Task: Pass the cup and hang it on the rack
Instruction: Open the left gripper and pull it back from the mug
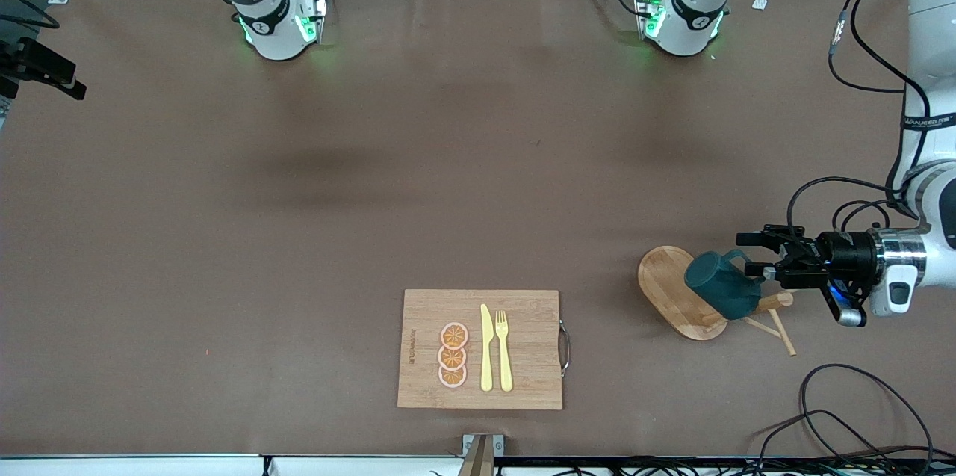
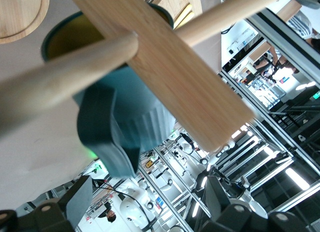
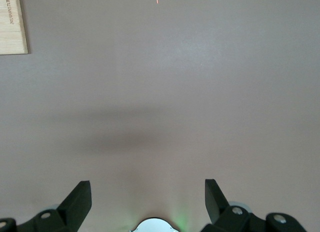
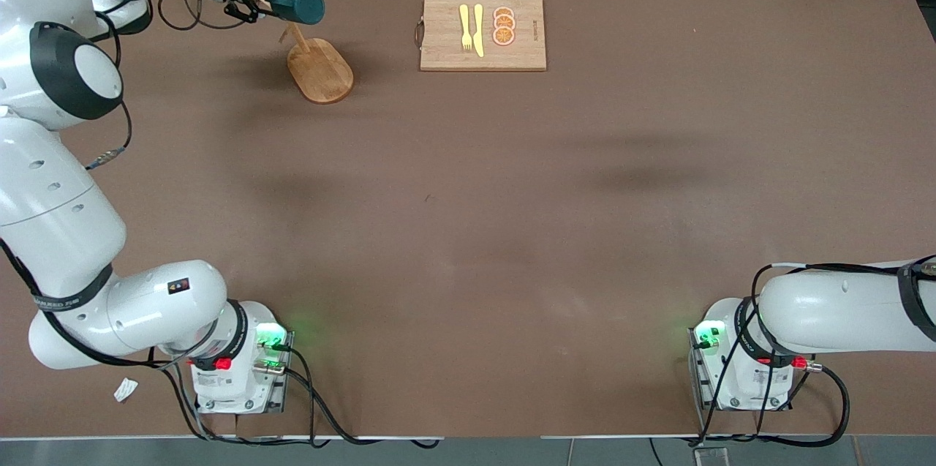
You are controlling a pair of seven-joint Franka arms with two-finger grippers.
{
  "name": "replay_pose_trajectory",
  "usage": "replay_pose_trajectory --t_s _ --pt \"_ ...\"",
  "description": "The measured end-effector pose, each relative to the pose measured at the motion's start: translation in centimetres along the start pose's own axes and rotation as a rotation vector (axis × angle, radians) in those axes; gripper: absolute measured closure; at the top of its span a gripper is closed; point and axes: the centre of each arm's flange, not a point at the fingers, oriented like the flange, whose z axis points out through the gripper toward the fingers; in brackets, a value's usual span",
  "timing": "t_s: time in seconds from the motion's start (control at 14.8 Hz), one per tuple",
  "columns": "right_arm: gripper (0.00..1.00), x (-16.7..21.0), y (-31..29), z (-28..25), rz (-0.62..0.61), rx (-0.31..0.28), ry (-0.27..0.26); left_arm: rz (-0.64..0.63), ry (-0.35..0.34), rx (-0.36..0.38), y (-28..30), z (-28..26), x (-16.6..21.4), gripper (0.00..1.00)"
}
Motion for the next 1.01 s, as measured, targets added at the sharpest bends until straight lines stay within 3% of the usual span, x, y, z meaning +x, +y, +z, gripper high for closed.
replay_pose_trajectory --t_s 0.34,0.54,0.81,1.01 --pt "0.00 0.0 0.0 0.0 0.000 0.000 0.002 -0.091 0.049 0.014 3.3 -2.8 -4.7 0.00" --pt "0.00 0.0 0.0 0.0 0.000 0.000 0.001 -0.091 0.130 0.106 5.1 -4.3 -8.6 0.00" --pt "0.00 0.0 -0.1 0.0 -0.001 0.000 0.001 -0.031 0.293 0.308 6.9 -6.0 -13.9 0.00" --pt "0.00 0.0 -0.1 0.0 -0.002 0.000 0.001 0.118 0.437 0.597 9.0 -4.6 -18.7 0.00"
